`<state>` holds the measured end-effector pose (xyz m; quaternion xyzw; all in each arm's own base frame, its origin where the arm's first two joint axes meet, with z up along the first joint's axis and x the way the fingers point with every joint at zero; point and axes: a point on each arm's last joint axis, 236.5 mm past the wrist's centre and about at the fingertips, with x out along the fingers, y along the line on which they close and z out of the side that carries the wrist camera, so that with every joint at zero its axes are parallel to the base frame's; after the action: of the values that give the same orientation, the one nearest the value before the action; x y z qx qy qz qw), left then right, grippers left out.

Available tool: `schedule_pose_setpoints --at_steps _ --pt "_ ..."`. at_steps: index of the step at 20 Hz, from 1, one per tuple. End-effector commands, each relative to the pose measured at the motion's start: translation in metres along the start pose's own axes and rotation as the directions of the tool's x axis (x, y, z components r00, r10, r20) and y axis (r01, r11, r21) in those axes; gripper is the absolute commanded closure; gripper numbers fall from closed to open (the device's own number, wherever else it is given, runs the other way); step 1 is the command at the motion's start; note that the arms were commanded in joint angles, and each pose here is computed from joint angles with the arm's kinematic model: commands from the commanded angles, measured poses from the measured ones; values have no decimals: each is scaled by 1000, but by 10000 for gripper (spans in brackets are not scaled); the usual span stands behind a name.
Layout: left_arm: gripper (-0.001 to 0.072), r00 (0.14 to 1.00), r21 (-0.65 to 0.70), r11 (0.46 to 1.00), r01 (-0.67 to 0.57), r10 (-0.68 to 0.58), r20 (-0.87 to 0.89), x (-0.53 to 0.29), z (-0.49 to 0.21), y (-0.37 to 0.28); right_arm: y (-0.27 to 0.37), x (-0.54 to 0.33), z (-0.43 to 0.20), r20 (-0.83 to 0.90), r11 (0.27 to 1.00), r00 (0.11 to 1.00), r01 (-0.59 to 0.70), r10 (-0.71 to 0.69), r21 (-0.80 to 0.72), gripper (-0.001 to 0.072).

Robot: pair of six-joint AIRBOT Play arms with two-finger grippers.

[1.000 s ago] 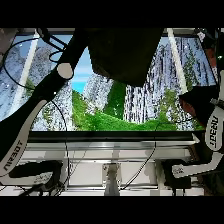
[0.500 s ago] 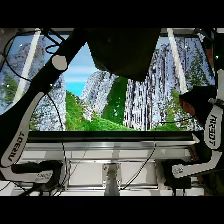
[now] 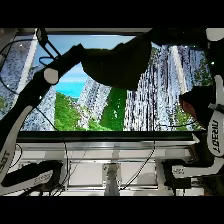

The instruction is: Fold the clothes and pants, and hang the long-sleeved shirts on hangers.

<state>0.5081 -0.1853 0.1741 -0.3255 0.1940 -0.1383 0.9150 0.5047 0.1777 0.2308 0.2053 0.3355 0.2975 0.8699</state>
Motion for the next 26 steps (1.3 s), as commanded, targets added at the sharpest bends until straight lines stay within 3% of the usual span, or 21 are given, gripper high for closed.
schedule_pose_setpoints --at_steps 1,7,12,16,20,24,26 --pt "690 997 26 998 -57 58 -52 -43 -42 34 9 7 -61 -119 997 993 -4 13 75 700" --pt "690 985 26 994 -105 108 -135 -108 -105 76 40 5 -185 -285 983 957 5 49 183 700" --pt "691 977 33 994 -104 108 -181 -153 -143 94 48 -19 -268 -319 943 947 68 42 326 699" --pt "692 944 167 977 -131 175 -280 -189 -170 110 56 -46 -344 -423 890 904 137 67 434 699" --pt "692 922 220 940 -260 309 -235 -225 -156 135 68 -64 -373 -479 878 874 170 76 448 698" --pt "692 938 162 956 -244 275 -211 -251 -150 123 81 -70 -382 -515 863 851 183 100 470 698" --pt "692 957 137 967 -217 238 -166 -250 -140 114 83 -65 -364 -461 864 882 155 97 478 699"
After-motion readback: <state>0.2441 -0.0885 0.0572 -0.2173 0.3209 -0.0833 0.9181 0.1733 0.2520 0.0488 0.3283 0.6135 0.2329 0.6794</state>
